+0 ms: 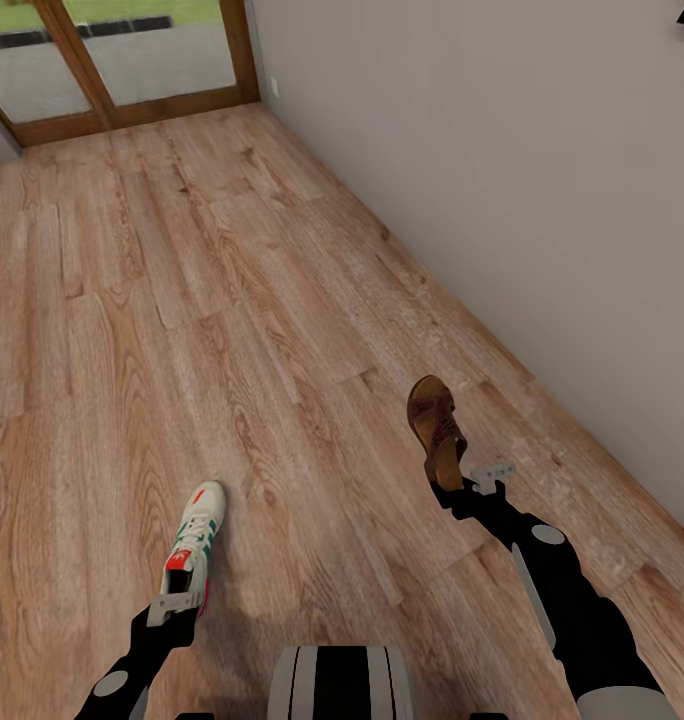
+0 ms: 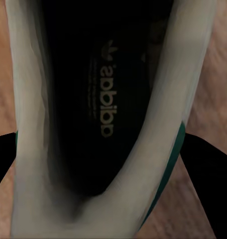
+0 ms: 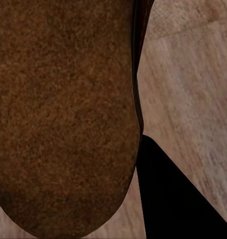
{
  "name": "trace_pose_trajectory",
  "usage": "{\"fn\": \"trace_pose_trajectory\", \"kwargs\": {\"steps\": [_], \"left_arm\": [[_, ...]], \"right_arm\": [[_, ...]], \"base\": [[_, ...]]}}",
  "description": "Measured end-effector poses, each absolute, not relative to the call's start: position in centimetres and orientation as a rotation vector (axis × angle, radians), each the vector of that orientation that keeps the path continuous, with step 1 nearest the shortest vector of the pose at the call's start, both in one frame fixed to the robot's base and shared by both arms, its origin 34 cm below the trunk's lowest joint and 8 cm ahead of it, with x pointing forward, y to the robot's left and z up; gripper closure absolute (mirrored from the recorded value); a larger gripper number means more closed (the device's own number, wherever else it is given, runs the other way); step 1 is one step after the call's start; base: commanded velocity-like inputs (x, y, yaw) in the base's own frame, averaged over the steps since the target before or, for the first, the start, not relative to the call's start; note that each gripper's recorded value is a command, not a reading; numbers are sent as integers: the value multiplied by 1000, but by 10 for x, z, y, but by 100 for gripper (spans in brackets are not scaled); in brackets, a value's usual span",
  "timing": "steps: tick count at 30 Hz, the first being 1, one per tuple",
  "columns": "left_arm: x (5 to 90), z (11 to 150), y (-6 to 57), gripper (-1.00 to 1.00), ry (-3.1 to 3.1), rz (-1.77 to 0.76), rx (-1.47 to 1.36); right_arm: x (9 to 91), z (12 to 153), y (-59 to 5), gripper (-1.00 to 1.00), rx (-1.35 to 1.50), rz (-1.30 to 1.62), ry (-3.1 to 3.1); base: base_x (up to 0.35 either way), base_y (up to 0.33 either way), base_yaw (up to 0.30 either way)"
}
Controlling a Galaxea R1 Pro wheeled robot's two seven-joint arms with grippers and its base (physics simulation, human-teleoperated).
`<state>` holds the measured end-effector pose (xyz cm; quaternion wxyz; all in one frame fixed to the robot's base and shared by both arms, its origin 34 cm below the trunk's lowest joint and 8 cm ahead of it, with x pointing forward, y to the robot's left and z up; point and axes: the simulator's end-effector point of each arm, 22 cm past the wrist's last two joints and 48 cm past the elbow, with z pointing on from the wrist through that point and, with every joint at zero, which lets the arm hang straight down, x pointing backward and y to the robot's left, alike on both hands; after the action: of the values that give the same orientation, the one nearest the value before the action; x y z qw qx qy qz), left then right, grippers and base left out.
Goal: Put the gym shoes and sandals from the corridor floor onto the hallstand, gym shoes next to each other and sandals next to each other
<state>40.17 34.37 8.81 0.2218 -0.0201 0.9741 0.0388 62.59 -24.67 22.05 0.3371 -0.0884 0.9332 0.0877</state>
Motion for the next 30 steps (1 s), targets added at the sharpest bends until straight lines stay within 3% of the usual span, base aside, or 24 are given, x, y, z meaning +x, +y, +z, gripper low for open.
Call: {"fn": "trace_pose_trajectory", "kwargs": {"steps": [30], "left_arm": [[417,101,339,100,2654,97,-56]], "right_arm": [[636,241,-246,100,-233,224,2395]], "base": [[0,0,0]]}}
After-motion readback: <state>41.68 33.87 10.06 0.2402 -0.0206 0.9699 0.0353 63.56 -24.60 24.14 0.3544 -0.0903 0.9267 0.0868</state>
